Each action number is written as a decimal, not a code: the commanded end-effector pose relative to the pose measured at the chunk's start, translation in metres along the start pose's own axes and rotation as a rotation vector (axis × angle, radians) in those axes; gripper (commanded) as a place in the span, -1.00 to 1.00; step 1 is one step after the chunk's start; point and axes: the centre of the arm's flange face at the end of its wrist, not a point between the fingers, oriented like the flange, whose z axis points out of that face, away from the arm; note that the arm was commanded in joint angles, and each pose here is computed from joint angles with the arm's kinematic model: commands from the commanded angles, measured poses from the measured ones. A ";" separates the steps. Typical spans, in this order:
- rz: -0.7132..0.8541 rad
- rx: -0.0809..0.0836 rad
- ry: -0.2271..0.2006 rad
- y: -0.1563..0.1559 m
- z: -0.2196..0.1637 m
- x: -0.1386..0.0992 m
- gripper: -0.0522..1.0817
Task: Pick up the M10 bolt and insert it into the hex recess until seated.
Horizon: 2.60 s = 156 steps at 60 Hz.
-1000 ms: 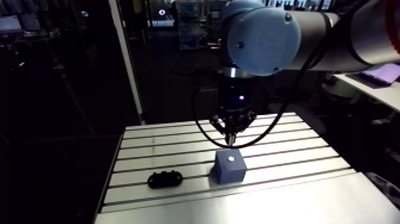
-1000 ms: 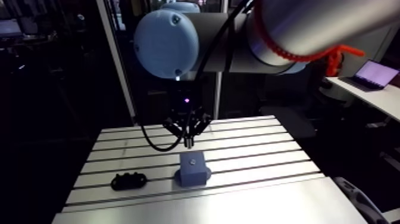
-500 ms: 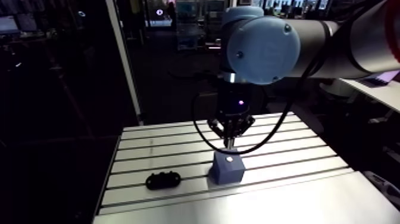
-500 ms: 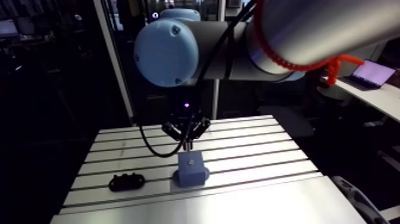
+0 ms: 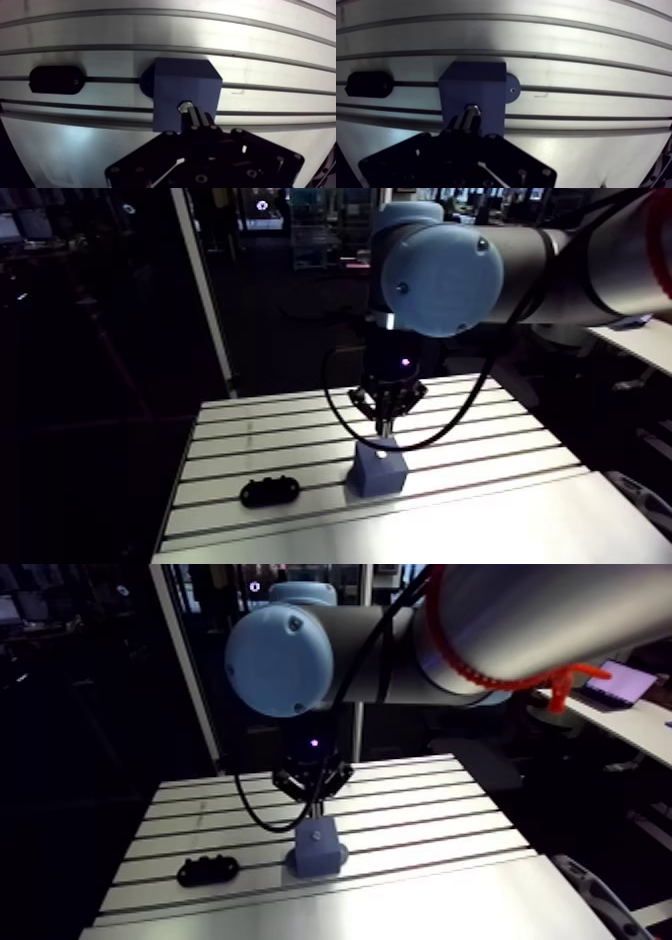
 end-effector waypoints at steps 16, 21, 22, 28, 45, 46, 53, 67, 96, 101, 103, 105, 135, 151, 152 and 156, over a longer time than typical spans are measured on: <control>-0.013 0.005 -0.022 -0.002 0.011 -0.004 1.00; -0.016 0.006 -0.024 -0.001 0.012 -0.004 1.00; -0.016 0.006 -0.024 -0.001 0.012 -0.004 1.00; -0.017 0.007 -0.027 -0.001 0.014 -0.003 1.00; -0.019 0.010 -0.037 0.000 0.020 -0.001 1.00; -0.019 0.010 -0.037 0.000 0.020 -0.001 1.00; -0.021 0.010 -0.037 0.000 0.020 -0.001 1.00; -0.027 0.012 -0.046 0.003 0.025 0.001 1.00; -0.028 0.015 -0.053 0.001 0.029 -0.002 1.00; -0.028 0.015 -0.055 0.001 0.030 -0.002 1.00; -0.027 0.016 -0.056 0.001 0.031 -0.003 1.00; -0.027 0.016 -0.058 0.001 0.031 -0.003 1.00; -0.030 0.019 -0.065 0.001 0.035 -0.006 1.00; -0.029 0.018 -0.062 0.001 0.034 -0.005 1.00; -0.030 0.017 -0.059 0.002 0.034 -0.005 1.00; -0.031 0.013 -0.045 0.002 0.032 -0.003 1.00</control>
